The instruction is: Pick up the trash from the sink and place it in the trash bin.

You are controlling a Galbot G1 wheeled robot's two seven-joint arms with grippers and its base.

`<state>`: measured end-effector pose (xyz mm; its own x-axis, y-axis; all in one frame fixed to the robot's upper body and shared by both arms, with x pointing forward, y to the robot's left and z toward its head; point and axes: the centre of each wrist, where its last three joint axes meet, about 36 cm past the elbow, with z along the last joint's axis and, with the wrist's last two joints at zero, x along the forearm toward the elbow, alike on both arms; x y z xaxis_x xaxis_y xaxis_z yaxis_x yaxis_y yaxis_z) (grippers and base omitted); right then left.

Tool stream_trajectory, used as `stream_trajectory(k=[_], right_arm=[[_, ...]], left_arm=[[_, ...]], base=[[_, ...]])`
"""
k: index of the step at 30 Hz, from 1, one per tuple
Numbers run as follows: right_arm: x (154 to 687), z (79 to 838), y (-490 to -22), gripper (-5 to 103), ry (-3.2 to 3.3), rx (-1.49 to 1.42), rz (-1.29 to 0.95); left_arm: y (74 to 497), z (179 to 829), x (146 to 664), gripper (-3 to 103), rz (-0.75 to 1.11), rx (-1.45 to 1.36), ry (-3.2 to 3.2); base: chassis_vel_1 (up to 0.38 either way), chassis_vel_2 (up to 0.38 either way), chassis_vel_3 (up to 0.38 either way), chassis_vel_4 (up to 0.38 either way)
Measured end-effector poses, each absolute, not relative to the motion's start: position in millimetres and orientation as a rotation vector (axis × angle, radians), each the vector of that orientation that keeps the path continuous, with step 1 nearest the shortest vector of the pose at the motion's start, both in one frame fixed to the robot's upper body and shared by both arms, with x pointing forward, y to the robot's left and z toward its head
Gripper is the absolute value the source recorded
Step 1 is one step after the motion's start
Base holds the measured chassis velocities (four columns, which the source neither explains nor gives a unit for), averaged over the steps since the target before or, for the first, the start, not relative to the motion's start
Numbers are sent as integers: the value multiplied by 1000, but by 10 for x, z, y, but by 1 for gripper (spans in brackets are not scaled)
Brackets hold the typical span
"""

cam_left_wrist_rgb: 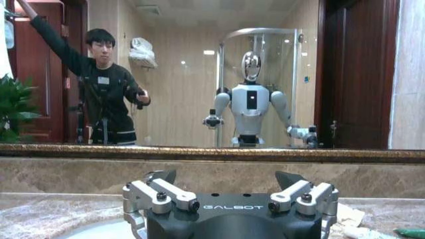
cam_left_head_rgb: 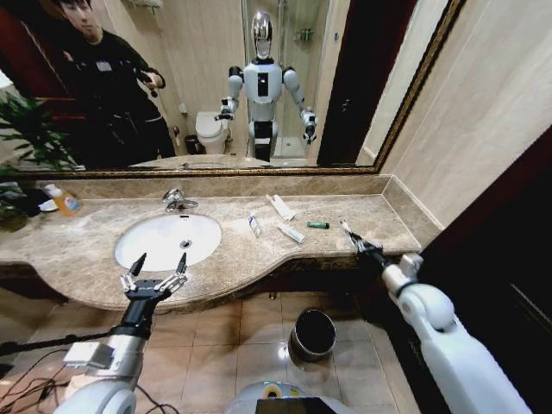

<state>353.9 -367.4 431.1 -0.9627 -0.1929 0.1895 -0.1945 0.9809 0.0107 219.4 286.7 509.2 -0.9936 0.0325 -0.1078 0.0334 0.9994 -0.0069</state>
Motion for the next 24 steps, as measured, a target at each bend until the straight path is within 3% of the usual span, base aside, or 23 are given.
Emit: stream_trajectory(k=[24], right_arm=[[3113,2444,-3497,0,-2611,211,43]], left_arm=[[2867,5092,2194,100,-13,50,3033]], base=[[0,0,0,0]])
